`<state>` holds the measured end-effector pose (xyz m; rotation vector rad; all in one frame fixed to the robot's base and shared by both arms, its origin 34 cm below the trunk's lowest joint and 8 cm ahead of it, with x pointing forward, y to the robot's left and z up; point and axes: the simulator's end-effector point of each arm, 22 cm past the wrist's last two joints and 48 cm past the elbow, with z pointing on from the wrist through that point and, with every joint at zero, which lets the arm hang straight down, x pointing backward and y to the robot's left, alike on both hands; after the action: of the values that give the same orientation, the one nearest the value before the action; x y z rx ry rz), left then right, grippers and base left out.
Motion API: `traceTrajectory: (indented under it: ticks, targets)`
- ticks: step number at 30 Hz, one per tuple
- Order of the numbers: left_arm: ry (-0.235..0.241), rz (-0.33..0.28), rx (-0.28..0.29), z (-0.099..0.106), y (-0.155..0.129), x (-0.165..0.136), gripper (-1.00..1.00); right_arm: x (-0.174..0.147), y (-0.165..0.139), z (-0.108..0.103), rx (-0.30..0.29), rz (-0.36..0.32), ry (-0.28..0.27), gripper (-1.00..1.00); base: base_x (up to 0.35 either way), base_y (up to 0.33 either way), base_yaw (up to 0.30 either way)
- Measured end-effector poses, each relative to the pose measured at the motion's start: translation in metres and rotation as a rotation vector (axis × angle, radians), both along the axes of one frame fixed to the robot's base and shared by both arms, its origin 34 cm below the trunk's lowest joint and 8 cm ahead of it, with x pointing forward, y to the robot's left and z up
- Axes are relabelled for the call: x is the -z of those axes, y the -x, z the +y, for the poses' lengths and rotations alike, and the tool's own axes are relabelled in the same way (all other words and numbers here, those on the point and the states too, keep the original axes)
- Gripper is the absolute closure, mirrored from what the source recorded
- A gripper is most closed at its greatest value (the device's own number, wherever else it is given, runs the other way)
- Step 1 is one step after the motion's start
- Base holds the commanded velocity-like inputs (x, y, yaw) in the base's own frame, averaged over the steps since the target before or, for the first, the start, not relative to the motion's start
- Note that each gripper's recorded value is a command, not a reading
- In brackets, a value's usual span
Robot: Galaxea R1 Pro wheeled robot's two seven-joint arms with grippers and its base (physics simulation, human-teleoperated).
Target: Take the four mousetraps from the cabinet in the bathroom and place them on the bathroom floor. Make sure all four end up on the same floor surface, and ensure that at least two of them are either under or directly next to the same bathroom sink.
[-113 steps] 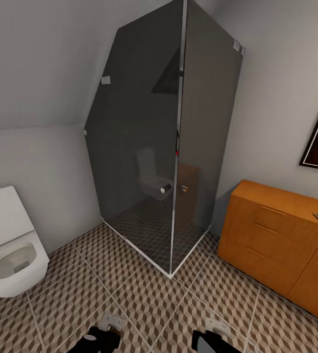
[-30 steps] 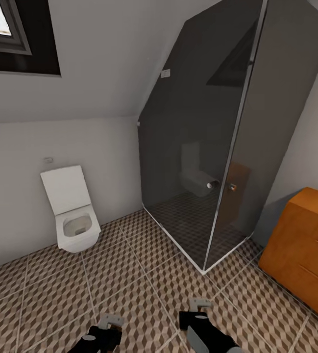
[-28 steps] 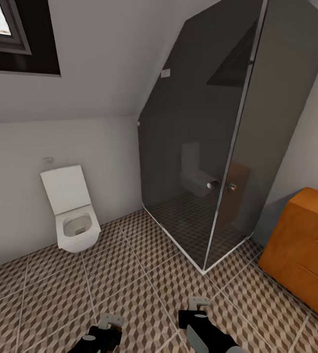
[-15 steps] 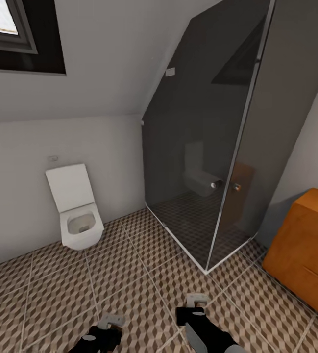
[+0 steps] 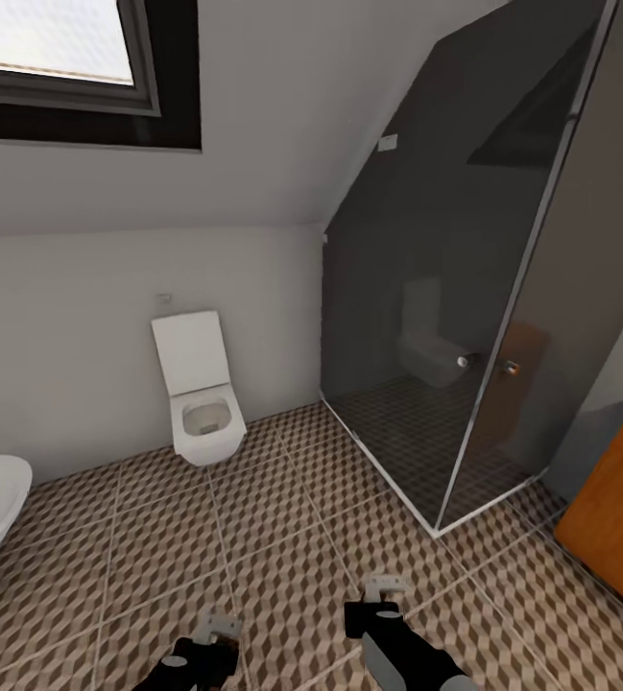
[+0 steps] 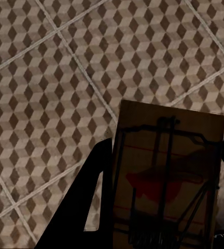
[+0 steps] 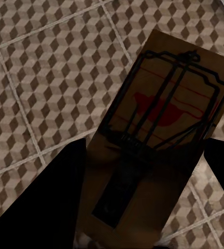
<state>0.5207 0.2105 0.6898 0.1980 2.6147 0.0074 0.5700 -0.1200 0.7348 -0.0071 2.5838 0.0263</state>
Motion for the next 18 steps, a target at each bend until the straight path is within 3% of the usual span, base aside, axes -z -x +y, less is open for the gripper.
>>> traceTrajectory:
  ticks: [9,18]
  targets:
    - [0.001,-0.006,0.000,-0.0003,-0.0012,-0.0025,1.00,-0.0013,0.0007,-0.0001,-0.001,-0.002,0.002,1.00,-0.097,0.030,0.270]
    - [0.002,-0.014,-0.001,-0.0002,-0.0034,-0.0058,1.00,-0.0035,0.0008,-0.0007,0.000,-0.006,0.004,1.00,0.110,0.140,0.265]
